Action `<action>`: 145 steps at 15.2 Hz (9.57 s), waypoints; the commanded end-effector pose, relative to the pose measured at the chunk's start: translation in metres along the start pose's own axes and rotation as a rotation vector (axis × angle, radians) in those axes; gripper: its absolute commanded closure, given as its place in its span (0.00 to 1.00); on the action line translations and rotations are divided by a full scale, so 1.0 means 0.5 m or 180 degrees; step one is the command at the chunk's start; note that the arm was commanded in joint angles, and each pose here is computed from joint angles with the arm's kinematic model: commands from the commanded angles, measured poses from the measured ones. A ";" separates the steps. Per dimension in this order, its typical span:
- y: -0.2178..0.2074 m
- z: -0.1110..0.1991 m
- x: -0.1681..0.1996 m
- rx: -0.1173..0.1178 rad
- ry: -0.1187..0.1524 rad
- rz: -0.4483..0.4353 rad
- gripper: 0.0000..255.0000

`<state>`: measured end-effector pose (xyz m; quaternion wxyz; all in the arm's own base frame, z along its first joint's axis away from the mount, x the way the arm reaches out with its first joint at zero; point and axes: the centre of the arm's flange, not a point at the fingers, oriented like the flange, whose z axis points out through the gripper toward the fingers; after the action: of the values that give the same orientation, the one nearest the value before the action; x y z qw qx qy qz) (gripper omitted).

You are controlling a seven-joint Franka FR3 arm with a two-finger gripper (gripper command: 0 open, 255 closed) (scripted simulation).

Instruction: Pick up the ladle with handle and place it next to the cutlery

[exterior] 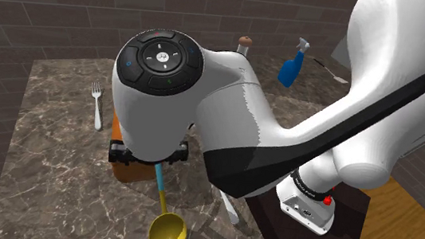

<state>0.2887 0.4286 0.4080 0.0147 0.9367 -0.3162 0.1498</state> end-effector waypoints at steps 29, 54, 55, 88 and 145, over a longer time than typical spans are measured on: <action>-0.006 -0.015 0.022 -0.0006 0.0015 0.0008 1.00; -0.024 -0.267 0.099 -0.0006 0.0015 0.0008 1.00; -0.024 -0.277 0.102 -0.0006 0.0015 0.0008 1.00; -0.002 -0.401 -0.222 -0.0006 0.0015 0.0008 1.00; 0.021 -0.170 -0.323 -0.0006 0.0015 0.0008 0.00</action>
<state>0.1374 0.5254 0.4413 0.0160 0.9359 -0.3174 0.1518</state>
